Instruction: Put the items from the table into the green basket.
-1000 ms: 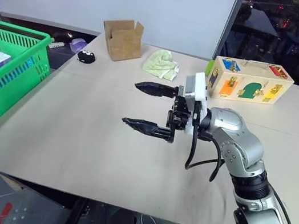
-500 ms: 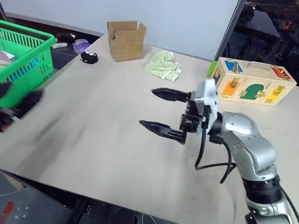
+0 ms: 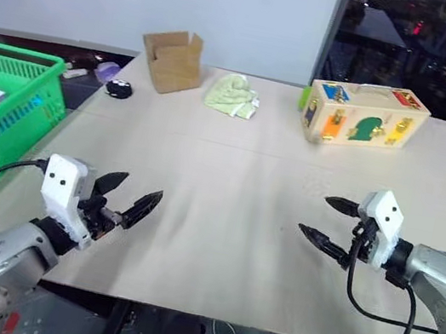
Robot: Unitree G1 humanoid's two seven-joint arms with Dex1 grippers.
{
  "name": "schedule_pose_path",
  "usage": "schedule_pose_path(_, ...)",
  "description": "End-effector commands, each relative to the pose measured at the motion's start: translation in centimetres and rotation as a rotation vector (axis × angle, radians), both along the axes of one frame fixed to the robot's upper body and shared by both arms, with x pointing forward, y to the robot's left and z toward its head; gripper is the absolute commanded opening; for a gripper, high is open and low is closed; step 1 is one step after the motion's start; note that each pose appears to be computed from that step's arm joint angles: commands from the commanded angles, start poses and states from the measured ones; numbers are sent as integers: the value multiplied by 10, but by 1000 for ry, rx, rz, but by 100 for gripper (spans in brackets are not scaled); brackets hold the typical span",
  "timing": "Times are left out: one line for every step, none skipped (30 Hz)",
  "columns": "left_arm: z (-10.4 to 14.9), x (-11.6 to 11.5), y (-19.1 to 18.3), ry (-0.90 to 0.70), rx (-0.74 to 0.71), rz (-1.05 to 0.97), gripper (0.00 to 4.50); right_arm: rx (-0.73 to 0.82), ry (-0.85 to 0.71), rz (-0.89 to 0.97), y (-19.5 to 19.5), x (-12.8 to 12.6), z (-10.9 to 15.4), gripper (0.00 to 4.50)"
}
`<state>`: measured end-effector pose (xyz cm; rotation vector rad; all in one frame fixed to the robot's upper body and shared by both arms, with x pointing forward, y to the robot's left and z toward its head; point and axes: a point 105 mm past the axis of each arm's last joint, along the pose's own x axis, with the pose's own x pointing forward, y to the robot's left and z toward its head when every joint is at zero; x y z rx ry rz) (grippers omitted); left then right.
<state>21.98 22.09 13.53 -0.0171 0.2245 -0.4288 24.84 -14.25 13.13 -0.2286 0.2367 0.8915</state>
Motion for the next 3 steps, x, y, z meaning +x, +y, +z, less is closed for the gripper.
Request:
schedule_pose_path(7, 0, -9, -16, -7, -46, 445, -3, -50, -37, -5, -2, 14, 450)
schedule_pose_path(8, 3, -9, -21, -17, -40, 445, -3, -50, -53, -7, -3, 14, 450)
schedule_pose_path(8, 5, -9, -24, -19, -33, 445, 0, -50, -66, -8, -3, 14, 450)
